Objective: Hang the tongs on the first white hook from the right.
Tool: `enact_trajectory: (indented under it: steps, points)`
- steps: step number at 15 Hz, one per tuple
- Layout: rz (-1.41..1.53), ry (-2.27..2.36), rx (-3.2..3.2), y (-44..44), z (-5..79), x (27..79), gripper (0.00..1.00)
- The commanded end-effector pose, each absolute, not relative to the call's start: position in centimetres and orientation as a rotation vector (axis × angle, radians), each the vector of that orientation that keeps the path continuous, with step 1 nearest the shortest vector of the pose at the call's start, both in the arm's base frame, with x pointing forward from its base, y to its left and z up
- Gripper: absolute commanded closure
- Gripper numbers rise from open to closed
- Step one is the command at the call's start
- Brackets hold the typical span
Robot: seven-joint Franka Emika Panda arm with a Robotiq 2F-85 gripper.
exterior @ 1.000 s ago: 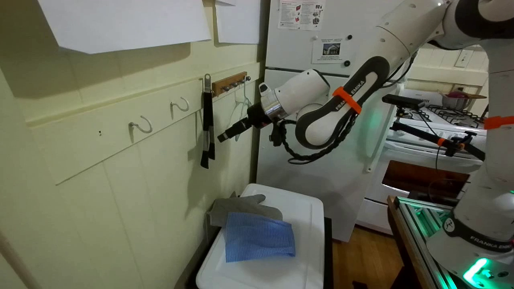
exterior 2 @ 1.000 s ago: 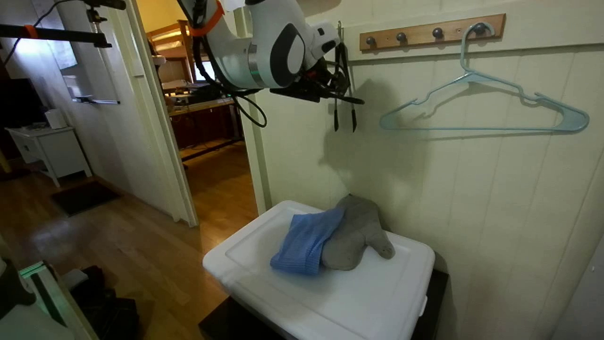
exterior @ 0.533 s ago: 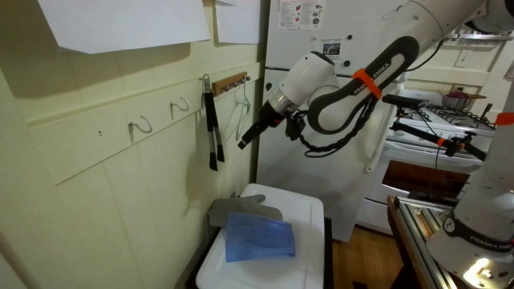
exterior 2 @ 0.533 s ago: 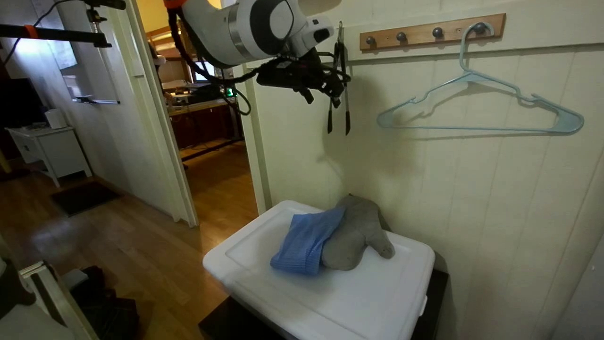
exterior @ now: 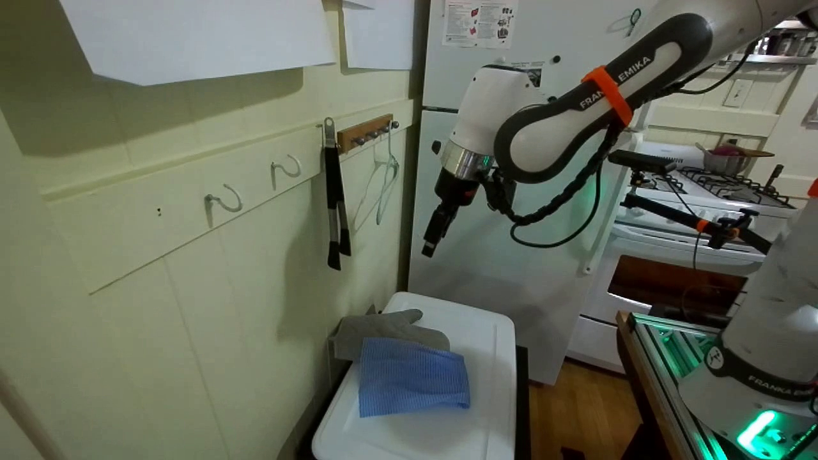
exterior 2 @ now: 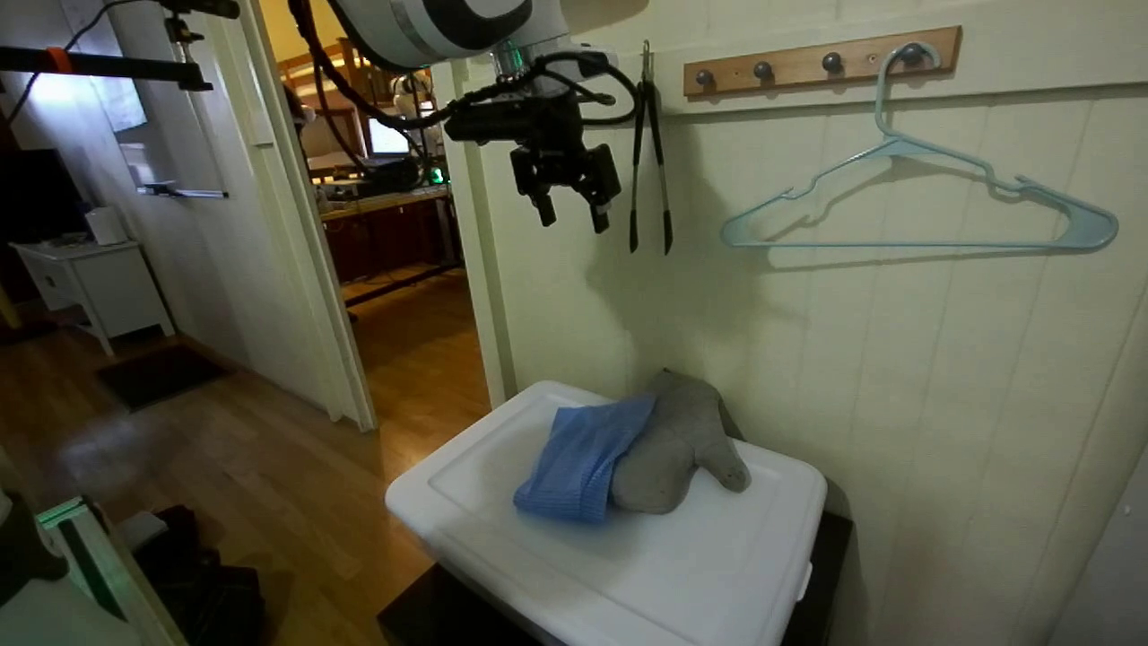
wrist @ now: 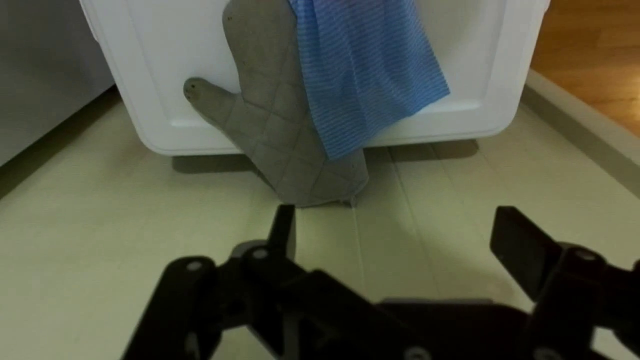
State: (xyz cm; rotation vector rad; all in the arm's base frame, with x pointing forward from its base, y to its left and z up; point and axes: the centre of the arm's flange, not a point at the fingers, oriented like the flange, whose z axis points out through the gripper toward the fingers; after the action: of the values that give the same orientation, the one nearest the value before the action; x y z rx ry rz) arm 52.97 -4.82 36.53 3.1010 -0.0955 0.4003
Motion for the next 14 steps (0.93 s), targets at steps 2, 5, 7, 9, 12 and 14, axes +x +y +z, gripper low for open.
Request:
enact_trajectory:
  steps: [2,5,7,9,12,14]
  points:
    - [0.216,0.016,3.103,-6.3,38.8,48.8,0.00]
    - [0.181,0.029,3.100,-6.8,39.8,47.1,0.00]
    - [0.177,0.044,3.097,-6.8,40.7,46.1,0.00]
    - [0.173,0.067,3.099,-6.8,41.7,45.2,0.00]
    - [0.218,0.067,3.087,-6.9,43.6,44.1,0.00]
    - [0.274,0.024,3.100,-7.0,45.0,43.6,0.00]
